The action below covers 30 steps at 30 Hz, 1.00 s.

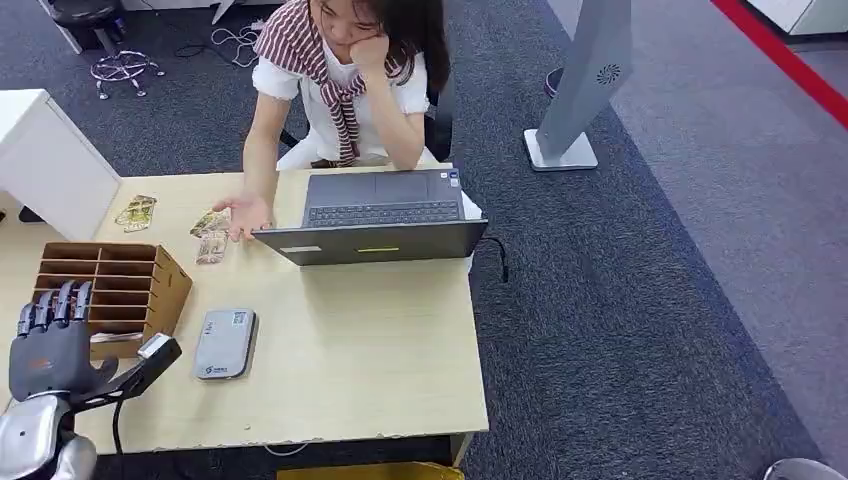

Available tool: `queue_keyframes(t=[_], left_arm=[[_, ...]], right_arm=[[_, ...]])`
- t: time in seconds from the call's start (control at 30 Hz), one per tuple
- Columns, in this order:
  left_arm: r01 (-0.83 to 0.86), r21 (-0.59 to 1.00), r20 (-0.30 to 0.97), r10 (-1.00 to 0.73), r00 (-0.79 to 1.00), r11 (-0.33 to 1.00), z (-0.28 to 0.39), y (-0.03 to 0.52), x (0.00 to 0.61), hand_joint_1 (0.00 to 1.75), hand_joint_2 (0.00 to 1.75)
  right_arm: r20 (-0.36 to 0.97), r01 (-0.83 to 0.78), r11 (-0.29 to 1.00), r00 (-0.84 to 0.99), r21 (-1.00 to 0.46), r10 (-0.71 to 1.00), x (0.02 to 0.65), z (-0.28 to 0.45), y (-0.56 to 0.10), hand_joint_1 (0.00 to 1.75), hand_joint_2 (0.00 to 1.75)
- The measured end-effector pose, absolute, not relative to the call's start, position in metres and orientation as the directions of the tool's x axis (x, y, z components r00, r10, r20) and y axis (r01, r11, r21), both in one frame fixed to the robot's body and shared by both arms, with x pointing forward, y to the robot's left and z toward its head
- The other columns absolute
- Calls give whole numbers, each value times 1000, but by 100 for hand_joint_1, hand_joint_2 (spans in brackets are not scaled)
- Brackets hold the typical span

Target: Pass the card to the sensor for recognition and then transmit it.

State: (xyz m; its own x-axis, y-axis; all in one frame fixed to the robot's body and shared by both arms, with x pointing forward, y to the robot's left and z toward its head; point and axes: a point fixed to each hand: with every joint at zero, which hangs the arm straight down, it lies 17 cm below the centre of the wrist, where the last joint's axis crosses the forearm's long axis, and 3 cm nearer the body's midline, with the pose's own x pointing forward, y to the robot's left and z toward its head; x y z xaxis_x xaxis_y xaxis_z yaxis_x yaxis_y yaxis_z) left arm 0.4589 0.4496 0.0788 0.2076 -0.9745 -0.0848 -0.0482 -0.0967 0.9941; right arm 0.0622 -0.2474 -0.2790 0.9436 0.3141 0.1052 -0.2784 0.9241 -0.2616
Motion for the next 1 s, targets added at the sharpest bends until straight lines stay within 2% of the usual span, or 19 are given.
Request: queue_keyframes(t=[1.0], left_arm=[[15, 996, -93, -970, 224, -93, 67, 458, 470, 0, 175]], right_arm=[[104, -283, 922, 942, -264, 319, 62, -279, -249, 0, 175]])
